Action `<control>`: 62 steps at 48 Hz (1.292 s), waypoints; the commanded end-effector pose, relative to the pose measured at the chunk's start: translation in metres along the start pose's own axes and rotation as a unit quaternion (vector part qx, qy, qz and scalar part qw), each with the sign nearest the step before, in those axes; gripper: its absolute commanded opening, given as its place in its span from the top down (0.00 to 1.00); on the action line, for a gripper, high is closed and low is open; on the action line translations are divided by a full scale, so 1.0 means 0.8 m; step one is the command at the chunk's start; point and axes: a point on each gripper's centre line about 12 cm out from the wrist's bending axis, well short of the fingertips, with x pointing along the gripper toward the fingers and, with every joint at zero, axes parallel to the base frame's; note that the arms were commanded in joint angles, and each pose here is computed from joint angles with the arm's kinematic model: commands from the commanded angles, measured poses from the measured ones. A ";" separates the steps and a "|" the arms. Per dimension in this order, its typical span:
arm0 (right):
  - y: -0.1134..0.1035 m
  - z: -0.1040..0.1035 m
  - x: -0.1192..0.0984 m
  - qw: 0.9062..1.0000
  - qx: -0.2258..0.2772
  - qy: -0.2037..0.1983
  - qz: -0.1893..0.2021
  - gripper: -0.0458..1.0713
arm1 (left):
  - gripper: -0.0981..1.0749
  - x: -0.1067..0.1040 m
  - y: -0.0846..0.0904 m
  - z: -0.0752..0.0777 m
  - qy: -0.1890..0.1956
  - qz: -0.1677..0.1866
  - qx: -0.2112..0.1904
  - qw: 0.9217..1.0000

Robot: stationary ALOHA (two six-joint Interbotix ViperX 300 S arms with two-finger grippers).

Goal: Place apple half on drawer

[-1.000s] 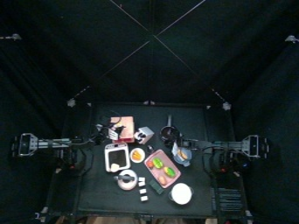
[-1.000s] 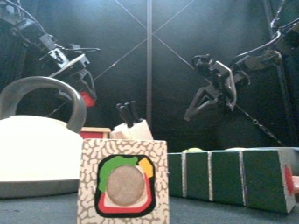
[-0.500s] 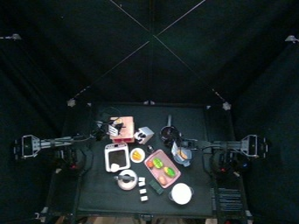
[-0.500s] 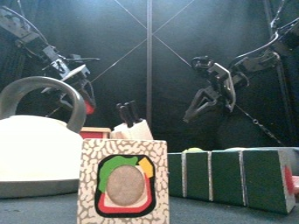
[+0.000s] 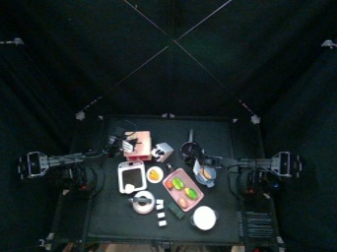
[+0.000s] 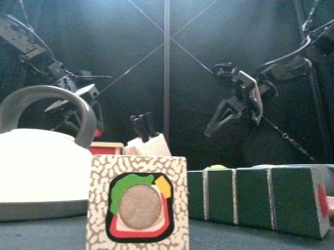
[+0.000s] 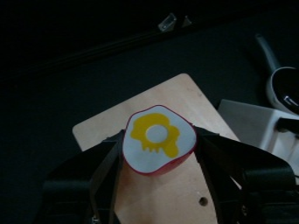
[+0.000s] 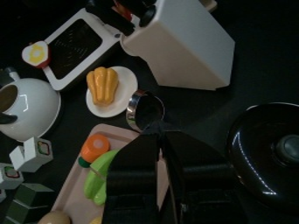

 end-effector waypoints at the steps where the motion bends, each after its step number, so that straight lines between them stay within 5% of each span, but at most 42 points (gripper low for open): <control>1: 0.004 0.016 -0.002 1.000 0.000 -0.018 0.005 0.63 | 0.19 0.002 -0.002 0.002 0.000 0.000 -0.001 1.000; 22: 0.004 0.015 -0.002 1.000 -0.001 -0.017 0.005 0.63 | 0.08 0.014 -0.005 -0.011 0.025 0.003 0.001 1.000; 62: 0.003 0.014 -0.002 1.000 -0.001 -0.014 0.003 0.63 | 0.05 -0.010 -0.013 0.012 -0.012 -0.024 -0.011 1.000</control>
